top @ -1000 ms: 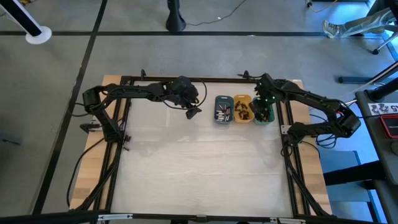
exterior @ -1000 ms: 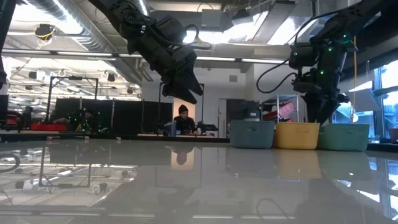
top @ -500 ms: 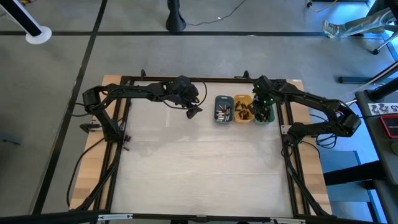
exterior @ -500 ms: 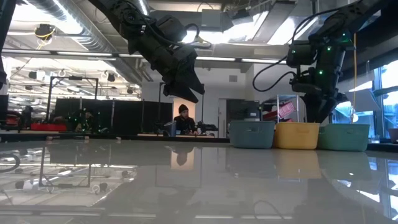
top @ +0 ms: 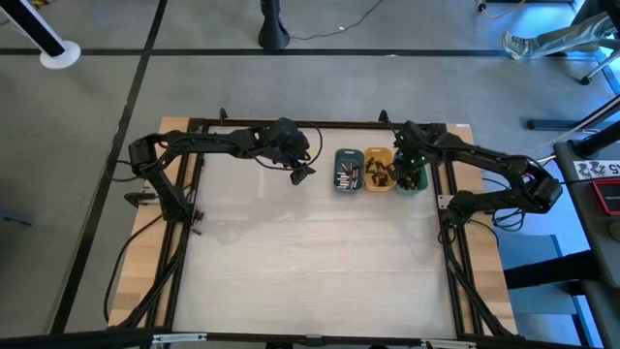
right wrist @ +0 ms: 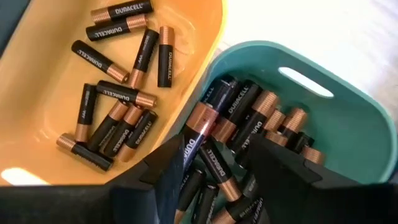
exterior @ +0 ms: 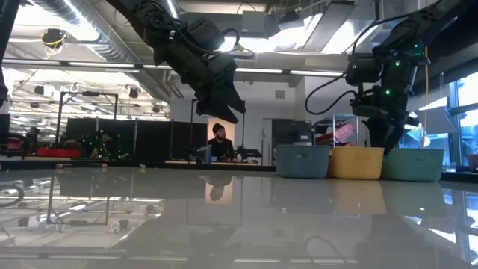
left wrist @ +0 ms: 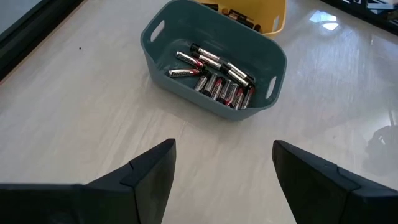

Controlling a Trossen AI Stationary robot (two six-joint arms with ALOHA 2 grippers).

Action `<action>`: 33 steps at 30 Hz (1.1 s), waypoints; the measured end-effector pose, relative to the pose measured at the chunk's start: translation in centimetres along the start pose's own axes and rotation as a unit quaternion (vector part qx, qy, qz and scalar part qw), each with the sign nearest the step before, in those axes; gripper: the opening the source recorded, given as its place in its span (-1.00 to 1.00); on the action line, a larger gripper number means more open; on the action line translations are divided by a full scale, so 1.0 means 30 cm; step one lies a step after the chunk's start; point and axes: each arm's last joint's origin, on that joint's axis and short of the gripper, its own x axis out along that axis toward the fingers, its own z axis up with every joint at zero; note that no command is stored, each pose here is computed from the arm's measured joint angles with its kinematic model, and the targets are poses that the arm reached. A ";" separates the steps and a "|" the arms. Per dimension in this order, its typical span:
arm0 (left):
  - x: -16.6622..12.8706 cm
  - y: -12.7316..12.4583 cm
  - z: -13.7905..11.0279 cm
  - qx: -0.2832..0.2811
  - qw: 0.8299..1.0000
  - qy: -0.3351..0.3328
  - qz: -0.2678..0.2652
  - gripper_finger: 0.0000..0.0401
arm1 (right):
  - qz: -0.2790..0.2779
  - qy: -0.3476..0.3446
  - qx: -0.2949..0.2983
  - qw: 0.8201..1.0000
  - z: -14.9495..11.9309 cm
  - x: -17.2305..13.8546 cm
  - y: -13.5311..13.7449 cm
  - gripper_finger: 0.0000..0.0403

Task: Sort batteries
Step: Put the black battery into the green bin

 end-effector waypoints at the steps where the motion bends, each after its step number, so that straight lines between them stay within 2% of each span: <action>1: 0.000 0.000 0.000 0.000 1.000 0.000 0.000 0.27 | 0.000 -0.001 0.002 1.000 -0.002 0.005 0.000 -0.09; 8: 0.000 0.000 0.000 0.000 1.000 0.000 0.000 0.27 | -0.002 -0.004 0.009 1.000 -0.017 0.028 -0.003 -0.09; 22: 0.000 0.000 0.000 0.000 1.000 0.000 0.000 0.27 | -0.045 0.001 0.014 0.999 -0.024 0.026 -0.013 -0.09; 30: 0.000 0.003 0.000 0.006 1.000 0.000 0.009 0.27 | -0.046 0.001 0.014 0.999 -0.001 -0.008 -0.009 -0.09; 33: -0.006 0.012 -0.003 -0.009 1.000 0.006 0.013 0.27 | -0.045 -0.005 0.014 0.999 0.022 -0.038 -0.005 -0.09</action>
